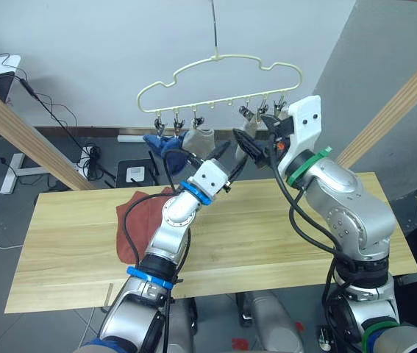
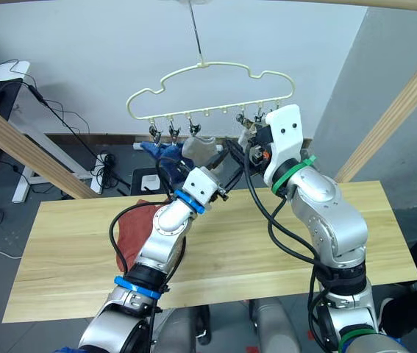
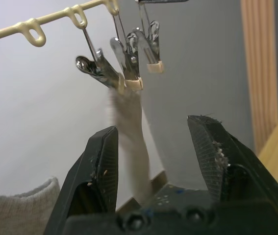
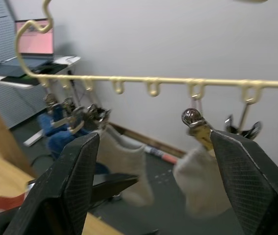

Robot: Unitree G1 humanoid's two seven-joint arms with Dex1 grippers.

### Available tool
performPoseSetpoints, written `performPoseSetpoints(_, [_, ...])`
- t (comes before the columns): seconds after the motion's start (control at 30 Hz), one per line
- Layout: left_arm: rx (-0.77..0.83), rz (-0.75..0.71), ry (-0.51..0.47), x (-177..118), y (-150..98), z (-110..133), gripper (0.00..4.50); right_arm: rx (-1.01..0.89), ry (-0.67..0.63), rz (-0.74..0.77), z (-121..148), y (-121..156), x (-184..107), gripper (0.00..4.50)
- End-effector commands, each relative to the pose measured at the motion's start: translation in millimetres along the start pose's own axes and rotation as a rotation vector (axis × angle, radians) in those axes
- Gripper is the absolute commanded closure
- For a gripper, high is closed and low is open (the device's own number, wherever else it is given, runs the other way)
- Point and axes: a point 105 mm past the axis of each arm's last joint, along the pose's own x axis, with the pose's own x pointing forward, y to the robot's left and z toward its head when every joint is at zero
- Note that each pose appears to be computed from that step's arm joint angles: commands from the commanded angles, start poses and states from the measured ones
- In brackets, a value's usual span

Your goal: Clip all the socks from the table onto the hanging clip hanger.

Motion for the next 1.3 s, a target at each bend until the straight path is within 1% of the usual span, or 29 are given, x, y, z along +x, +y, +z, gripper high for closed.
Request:
performPoseSetpoints(0.03, [-0.026,-0.035,-0.046,-4.0,9.7,21.6,2.01,-0.044,-0.038,-0.082,4.4,-13.3,2.2,0.77])
performPoseSetpoints(0.13, [-0.099,-0.083,-0.047,-9.3,18.5,35.0,2.01,-0.052,-0.039,-0.133,1.3,-22.2,8.2,0.77])
performPoseSetpoints(0.23, [-0.131,-0.1,-0.045,-12.9,28.4,47.4,2.01,-0.049,-0.045,-0.154,-0.9,-25.0,12.9,0.77])
performPoseSetpoints(0.33, [-0.148,-0.1,-0.042,-12.5,34.8,56.9,1.98,-0.035,-0.044,-0.166,-4.4,-26.4,16.4,1.32])
performPoseSetpoints(0.37, [-0.154,-0.095,-0.042,-11.8,36.7,59.1,1.98,-0.028,-0.041,-0.168,-6.0,-26.5,17.5,1.7])
performPoseSetpoints(0.4, [-0.155,-0.092,-0.042,-11.0,37.9,60.8,1.98,-0.025,-0.039,-0.17,-7.1,-26.6,18.6,1.97])
performPoseSetpoints(0.6, [-0.152,-0.092,-0.04,-7.5,37.6,63.3,1.98,-0.033,-0.029,-0.183,-11.5,-29.1,26.0,1.97])
performPoseSetpoints(1.07, [-0.141,-0.092,-0.018,-8.4,36.0,57.6,1.98,-0.073,-0.038,-0.214,-13.7,-40.9,40.2,1.97])
performPoseSetpoints(1.3, [-0.137,-0.091,-0.019,-8.4,35.3,58.8,1.98,-0.081,-0.039,-0.177,-12.9,-38.3,37.5,1.97])
